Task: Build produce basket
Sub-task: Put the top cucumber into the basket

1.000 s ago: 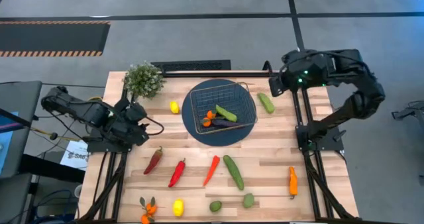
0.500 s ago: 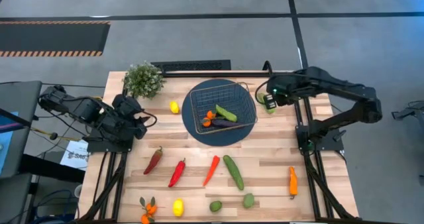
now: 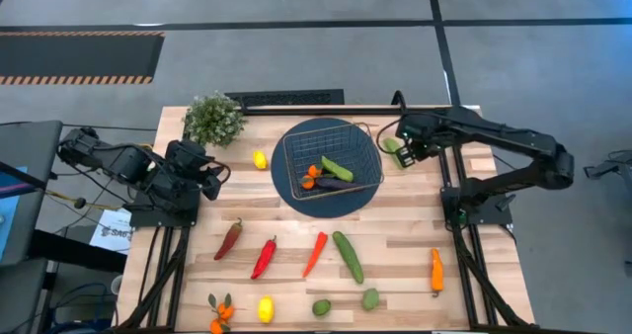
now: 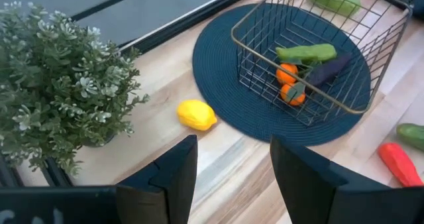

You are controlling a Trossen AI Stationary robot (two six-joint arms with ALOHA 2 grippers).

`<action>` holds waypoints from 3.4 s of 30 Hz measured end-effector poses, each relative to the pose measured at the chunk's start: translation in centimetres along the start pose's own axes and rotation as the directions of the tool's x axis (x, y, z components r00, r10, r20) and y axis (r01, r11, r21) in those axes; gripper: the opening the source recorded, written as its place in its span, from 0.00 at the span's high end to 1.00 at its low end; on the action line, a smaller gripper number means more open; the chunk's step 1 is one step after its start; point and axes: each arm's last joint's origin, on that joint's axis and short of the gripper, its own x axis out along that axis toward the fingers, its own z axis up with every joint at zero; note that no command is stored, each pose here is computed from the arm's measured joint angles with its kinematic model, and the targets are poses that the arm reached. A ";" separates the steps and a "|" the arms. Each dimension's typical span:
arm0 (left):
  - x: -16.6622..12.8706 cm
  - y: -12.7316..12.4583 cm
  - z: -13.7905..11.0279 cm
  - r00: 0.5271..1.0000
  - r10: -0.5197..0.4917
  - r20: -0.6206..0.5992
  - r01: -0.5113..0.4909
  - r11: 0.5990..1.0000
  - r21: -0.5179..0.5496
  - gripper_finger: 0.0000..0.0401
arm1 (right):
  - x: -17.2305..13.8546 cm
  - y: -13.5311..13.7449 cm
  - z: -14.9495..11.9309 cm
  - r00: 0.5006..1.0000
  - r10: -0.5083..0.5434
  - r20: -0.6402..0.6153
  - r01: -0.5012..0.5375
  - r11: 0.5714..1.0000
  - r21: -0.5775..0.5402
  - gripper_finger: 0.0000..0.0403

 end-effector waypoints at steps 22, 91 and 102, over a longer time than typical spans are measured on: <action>0.0 0.0 0.0 1.000 -0.002 -0.007 0.002 1.000 -0.004 0.56 | 8.4 1.4 6.4 0.991 0.055 -0.119 -0.066 0.994 -0.090 0.51; 0.0 0.0 0.0 1.000 -0.003 -0.009 0.003 0.999 -0.049 0.56 | 18.1 2.2 2.4 0.988 0.093 -0.122 -0.095 0.995 -0.010 0.43; 0.0 0.0 -0.1 1.000 -0.011 -0.028 0.010 0.999 -0.050 0.56 | 16.5 1.3 1.5 0.984 0.080 -0.162 -0.084 0.996 -0.017 0.72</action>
